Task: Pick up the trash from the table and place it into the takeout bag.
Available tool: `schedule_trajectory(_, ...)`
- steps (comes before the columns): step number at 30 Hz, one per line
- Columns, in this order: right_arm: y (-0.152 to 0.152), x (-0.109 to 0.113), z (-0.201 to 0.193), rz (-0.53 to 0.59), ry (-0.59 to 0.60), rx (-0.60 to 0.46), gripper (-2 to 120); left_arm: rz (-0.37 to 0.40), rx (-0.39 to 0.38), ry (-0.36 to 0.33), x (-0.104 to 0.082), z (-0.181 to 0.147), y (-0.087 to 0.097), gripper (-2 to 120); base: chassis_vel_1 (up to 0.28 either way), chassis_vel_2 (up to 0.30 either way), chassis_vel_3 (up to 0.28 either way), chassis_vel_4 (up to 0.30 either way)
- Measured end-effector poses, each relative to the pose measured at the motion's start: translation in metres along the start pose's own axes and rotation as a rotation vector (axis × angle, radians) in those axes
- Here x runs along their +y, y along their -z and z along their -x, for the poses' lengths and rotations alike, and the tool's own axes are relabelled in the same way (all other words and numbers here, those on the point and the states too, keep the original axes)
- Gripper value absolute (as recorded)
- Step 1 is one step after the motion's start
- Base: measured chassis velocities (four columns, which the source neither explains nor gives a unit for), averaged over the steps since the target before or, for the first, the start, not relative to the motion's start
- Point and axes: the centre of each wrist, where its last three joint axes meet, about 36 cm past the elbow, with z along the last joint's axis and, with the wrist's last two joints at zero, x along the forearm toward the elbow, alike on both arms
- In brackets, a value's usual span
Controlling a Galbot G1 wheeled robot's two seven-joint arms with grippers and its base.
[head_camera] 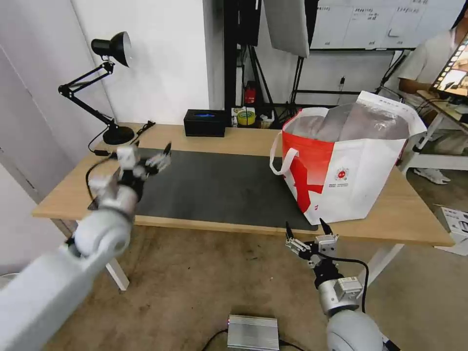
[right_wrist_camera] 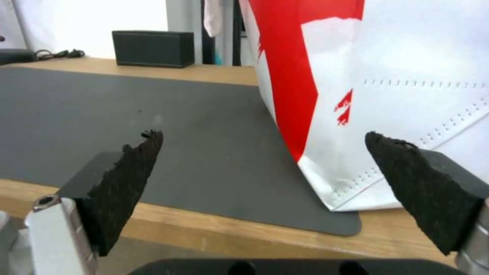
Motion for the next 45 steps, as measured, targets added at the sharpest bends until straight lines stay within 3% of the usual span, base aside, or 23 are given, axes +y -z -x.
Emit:
schedule_trajectory(1,0.000,0.000,0.000,0.000,0.000,0.000,100,0.000,0.000,0.000,0.000,0.000,0.000,100,0.000,0.000,0.000,0.000)
schedule_trajectory(4,0.000,0.000,0.000,0.000,0.000,0.000,100,0.033,0.001,0.044,0.006,-0.034,-0.036,100,0.000,0.000,0.000,0.000)
schedule_trajectory(5,0.000,0.000,0.000,0.000,0.000,0.000,100,0.033,0.001,0.044,0.006,-0.034,-0.036,100,0.000,0.000,0.000,0.000)
schedule_trajectory(8,0.000,0.000,0.000,0.000,0.000,0.000,100,-0.004,-0.004,0.099,-0.005,-0.065,-0.081,100,0.000,0.000,0.000,0.000)
schedule_trajectory(16,0.000,0.000,0.000,0.000,0.000,0.000,100,-0.015,-0.025,0.144,-0.022,-0.086,-0.111,100,0.000,0.000,0.000,0.000)
schedule_trajectory(29,0.000,0.000,0.000,0.000,0.000,0.000,100,0.000,0.034,0.125,-0.030,-0.109,-0.130,100,0.000,0.000,0.000,0.000)
schedule_trajectory(45,0.000,0.000,0.000,0.000,0.000,0.000,100,-0.004,0.035,0.123,-0.032,-0.109,-0.131,100,0.000,0.000,0.000,0.000)
